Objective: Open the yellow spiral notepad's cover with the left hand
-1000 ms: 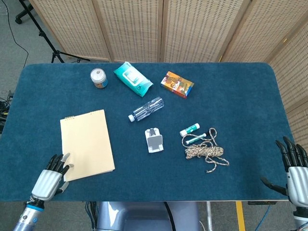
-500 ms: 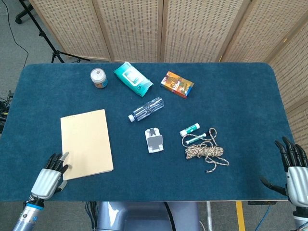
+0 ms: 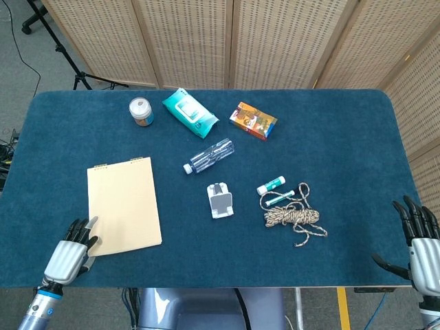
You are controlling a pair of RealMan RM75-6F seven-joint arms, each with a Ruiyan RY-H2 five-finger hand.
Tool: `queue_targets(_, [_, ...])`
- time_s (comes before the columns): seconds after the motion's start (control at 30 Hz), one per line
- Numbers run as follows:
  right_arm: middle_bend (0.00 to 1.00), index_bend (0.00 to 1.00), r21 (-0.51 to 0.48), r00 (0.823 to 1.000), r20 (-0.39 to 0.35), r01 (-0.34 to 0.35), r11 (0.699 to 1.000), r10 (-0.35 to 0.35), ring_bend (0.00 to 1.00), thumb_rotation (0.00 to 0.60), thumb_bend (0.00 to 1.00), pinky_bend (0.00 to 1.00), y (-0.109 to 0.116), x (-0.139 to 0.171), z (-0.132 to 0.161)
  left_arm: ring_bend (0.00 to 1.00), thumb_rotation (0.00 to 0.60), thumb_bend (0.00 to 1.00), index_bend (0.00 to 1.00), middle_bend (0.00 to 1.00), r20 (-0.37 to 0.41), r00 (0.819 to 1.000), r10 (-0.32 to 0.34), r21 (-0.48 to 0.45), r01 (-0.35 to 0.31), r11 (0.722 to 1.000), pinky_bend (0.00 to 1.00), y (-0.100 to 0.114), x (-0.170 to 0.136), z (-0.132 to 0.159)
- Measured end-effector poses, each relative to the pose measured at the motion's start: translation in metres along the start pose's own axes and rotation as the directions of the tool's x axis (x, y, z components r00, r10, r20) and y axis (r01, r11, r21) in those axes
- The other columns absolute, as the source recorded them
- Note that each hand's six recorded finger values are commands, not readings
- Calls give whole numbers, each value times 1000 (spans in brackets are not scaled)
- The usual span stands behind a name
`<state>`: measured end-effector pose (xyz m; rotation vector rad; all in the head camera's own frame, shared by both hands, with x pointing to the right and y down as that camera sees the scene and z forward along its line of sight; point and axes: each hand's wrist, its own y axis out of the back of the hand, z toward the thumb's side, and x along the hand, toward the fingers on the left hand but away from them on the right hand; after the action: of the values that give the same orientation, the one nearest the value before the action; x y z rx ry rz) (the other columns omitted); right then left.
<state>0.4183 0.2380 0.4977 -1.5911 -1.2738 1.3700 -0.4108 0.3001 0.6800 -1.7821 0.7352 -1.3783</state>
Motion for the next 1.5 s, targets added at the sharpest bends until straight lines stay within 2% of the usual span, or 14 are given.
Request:
queue_targets(0.13, [0,0,-2,1000,-1,-3,1000,3,0,600,0,0,0,0,0,0,600,559,649,0,8,1000,16,-19,-16,1000,0,3,0,1])
queue_targets(0.37, [0,0,-3,1000,-1,-8,1000,8,0,600,0,0,-1,0,1,0,600,647,793,0,20,999,25,-40,-24,999,0,6,-1,3])
queue_targets(0.67, [0,0,-8,1000,3,-5,1000,5,0,600,0,0,1,0,0,0,600,665,836,0,37,999,10,-73,-7,997,0,11,-11,8])
queue_targets(0.87, [0,0,-7,1000,4,-3,1000,3,0,600,0,0,1,1,0,0,600,677,845,0,50,999,6,-214,5,977,0,24,-14,15])
queue_targets(1.03, [0,0,-6,1000,6,-6,1000,6,0,600,0,0,0,0,-1,0,600,677,850,0,61,998,18,-342,4,940,0,50,-16,21])
queue_targets(1.17, [0,0,-6,1000,4,-8,1000,8,0,600,0,0,0,1,0,0,600,677,850,0,55,998,39,-453,-10,891,0,71,-13,23])
queue_targets(1.27, [0,0,-7,1000,6,-4,1000,4,0,600,0,0,1,1,0,0,600,677,851,0,44,998,49,-547,-17,837,0,88,-8,20])
queue_targets(1.37, [0,0,-7,1000,8,-3,1000,3,0,600,0,0,1,0,-1,0,600,676,853,0,11,998,65,-645,-43,763,0,107,1,14])
queue_targets(1.47, [0,0,-5,1000,5,-8,1000,8,0,600,0,0,0,0,0,0,600,677,853,0,-51,997,62,-744,-79,664,0,123,13,3])
queue_targets(1.5, [0,0,-4,1000,5,-10,1000,10,0,600,0,0,0,0,0,0,600,680,853,0,-84,995,53,-781,-98,617,0,128,18,-3])
